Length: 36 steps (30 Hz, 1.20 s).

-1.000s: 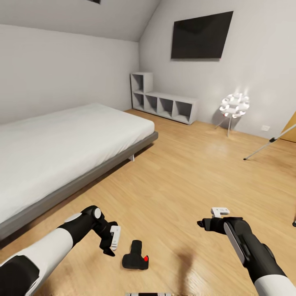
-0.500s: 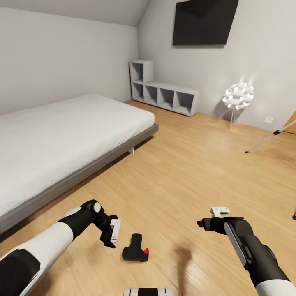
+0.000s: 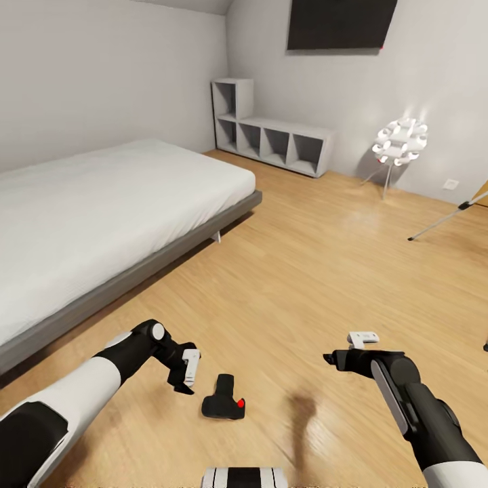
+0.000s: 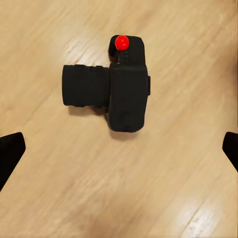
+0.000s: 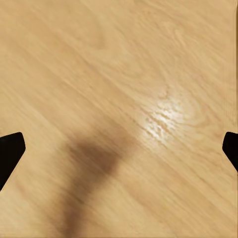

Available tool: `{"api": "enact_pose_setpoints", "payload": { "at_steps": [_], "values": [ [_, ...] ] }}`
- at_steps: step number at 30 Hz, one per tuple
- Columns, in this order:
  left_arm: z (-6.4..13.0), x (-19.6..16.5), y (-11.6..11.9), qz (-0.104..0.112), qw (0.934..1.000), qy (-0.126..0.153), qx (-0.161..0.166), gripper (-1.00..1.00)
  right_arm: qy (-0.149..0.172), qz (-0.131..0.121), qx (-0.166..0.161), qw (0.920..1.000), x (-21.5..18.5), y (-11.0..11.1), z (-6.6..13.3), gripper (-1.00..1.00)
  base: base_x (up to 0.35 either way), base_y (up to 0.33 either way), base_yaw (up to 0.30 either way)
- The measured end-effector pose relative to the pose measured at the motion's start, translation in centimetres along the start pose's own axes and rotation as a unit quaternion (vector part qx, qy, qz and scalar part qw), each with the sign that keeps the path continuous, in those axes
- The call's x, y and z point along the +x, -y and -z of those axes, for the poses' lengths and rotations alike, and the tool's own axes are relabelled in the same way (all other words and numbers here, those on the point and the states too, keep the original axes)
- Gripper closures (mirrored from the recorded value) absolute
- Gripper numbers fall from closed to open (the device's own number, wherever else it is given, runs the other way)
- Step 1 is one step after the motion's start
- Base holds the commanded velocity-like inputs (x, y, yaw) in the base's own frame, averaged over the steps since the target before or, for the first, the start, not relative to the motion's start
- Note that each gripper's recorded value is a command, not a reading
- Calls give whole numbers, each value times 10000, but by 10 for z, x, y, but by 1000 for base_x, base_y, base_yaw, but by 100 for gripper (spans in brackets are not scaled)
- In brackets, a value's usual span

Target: Attach the digital camera to the camera tripod in the bedroom.

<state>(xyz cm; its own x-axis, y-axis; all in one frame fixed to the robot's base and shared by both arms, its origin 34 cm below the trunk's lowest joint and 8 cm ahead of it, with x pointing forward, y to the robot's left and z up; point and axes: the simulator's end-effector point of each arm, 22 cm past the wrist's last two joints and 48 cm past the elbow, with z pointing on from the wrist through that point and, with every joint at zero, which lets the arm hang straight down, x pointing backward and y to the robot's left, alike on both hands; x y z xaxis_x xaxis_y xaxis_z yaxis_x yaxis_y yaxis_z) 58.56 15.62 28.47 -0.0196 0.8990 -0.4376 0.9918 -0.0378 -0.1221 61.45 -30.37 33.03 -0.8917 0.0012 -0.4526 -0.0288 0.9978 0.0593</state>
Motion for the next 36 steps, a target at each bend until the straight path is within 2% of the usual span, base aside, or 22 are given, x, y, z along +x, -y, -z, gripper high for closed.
{"api": "enact_pose_setpoints", "payload": {
  "at_steps": [5, 26, 36],
  "values": [
    [-2, -2, -8, 34, 9999, 128, -20, -100, 212, 62, -24, 9998, -14, -4, 5, -100, 0, 0, 0],
    [-42, 12, -1, 199, 9992, 222, 280, -100, 307, 173, -89, 9993, -14, -15, -4, -100, 0, 0, 0],
    [-62, 19, 4, 248, 9985, 227, 437, -100, -32, 166, -106, 9998, 2, -18, -10, -100, 0, 0, 0]
  ]
}}
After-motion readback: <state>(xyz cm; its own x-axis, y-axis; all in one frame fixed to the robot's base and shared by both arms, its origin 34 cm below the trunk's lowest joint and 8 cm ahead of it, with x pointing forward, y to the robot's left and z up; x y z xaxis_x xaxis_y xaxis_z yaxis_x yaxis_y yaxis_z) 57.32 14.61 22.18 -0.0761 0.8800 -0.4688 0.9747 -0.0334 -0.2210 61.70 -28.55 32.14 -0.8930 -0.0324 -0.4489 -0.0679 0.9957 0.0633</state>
